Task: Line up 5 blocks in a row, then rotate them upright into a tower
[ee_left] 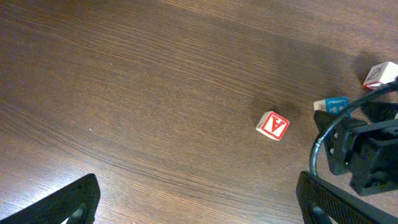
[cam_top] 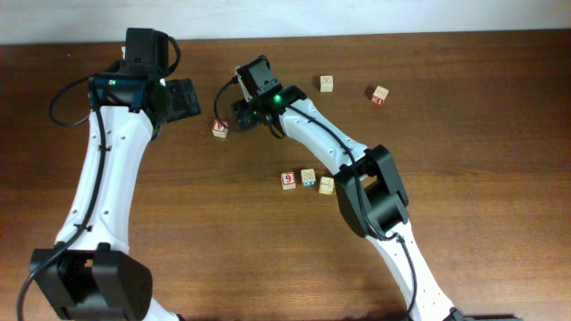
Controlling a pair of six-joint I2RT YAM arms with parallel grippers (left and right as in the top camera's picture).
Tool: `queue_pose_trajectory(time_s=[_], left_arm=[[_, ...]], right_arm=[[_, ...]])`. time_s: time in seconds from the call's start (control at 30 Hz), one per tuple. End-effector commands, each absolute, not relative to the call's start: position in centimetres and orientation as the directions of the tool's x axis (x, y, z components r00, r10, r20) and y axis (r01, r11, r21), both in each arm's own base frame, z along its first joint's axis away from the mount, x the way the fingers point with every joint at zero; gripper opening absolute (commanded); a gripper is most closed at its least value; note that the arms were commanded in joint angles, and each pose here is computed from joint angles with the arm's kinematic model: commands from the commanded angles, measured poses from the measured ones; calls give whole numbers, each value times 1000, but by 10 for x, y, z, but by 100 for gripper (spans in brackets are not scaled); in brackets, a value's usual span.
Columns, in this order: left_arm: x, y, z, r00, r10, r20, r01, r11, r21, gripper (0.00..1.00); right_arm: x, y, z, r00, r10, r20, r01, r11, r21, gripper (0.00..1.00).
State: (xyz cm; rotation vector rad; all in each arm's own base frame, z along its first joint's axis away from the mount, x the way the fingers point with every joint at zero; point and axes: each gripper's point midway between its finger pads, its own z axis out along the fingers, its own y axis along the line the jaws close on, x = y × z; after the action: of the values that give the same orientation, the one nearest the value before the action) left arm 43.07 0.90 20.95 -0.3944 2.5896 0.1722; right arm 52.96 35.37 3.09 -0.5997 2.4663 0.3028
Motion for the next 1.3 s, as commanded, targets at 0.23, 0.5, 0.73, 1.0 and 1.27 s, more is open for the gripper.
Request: queue_pose_trajectory(time_s=[0.23, 0.5, 0.73, 1.0, 1.27], left_arm=[[435, 11, 214, -814, -258, -520, -328, 943, 46, 99], [435, 11, 214, -814, -258, -520, -328, 943, 46, 99], [435, 11, 214, -814, -258, -520, -328, 943, 46, 99], [435, 11, 214, -814, -258, -520, -328, 943, 46, 99], [435, 11, 214, -814, -258, -521, -328, 943, 46, 99]], right_arm=[[541, 354, 24, -714, -340, -612, -469, 881, 57, 49], [542, 355, 10, -718, -343, -606, -469, 881, 56, 46], [545, 357, 40, -696, -327, -639, -471, 880, 61, 27], [471, 321, 120, -888, -167, -429, -275, 940, 203, 11], [384, 315, 62, -973, -178, -149, -185, 982, 37, 8]])
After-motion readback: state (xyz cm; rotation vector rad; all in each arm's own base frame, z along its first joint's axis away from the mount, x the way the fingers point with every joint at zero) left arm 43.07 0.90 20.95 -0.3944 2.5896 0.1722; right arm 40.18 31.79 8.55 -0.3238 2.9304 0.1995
